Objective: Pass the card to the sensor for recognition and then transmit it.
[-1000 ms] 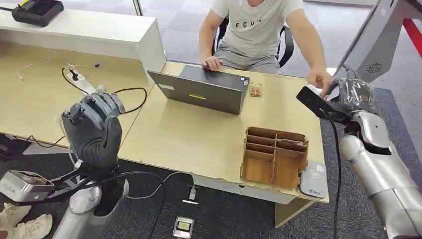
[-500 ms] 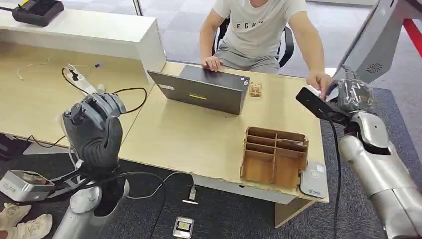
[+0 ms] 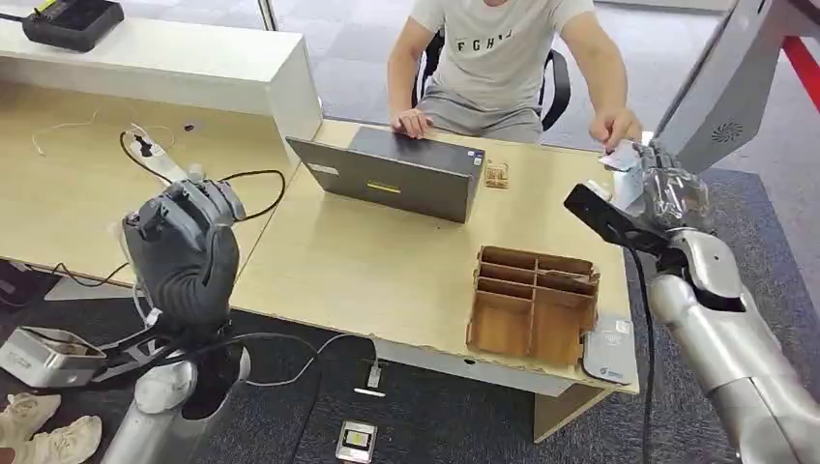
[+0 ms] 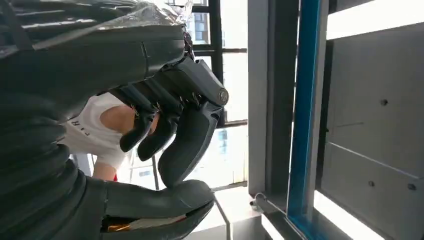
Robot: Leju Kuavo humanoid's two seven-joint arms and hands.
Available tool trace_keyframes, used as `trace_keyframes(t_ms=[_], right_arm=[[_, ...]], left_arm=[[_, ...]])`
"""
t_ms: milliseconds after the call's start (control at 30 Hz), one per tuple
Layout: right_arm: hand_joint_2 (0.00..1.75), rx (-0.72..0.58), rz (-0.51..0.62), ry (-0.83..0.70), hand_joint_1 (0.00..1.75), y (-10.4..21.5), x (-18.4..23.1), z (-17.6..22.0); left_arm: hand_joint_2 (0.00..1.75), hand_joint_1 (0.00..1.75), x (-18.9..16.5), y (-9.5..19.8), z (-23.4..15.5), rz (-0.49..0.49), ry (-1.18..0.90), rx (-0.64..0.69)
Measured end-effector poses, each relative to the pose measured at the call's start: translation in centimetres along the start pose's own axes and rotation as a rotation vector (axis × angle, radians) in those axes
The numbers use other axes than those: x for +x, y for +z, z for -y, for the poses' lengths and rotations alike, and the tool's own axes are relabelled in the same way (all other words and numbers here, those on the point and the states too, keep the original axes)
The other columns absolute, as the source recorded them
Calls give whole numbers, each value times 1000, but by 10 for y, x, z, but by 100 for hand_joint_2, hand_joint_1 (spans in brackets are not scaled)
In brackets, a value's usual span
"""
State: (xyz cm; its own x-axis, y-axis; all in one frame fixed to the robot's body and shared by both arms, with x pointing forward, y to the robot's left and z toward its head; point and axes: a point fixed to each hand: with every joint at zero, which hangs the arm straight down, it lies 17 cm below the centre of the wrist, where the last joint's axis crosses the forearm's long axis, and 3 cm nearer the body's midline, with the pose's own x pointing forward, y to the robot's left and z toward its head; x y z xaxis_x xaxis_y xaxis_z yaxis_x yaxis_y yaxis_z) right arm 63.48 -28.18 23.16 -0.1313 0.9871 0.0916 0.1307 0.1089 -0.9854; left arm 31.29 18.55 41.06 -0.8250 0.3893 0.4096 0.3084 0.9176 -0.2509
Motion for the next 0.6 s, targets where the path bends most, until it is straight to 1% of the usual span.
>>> trace_keyframes(t_ms=[67, 200, 300, 500, 600], right_arm=[[175, -19, 16, -30, 0, 5, 7, -1], [175, -44, 30, -70, 0, 20, 12, -3], [175, -70, 32, -102, 0, 36, 12, -2], [175, -135, 45, -199, 0, 77, 17, 9], [175, -166, 53, -251, 0, 103, 19, 17]], left_arm=[[175, 148, -1, 1, -1, -6, -1, 1], [175, 152, -2, 5, -3, -19, -5, 2], [175, 150, -3, 6, -5, -26, -8, 2], [175, 150, -4, 9, -6, -36, -6, -1], [175, 152, -5, 11, -6, -44, -6, 0]])
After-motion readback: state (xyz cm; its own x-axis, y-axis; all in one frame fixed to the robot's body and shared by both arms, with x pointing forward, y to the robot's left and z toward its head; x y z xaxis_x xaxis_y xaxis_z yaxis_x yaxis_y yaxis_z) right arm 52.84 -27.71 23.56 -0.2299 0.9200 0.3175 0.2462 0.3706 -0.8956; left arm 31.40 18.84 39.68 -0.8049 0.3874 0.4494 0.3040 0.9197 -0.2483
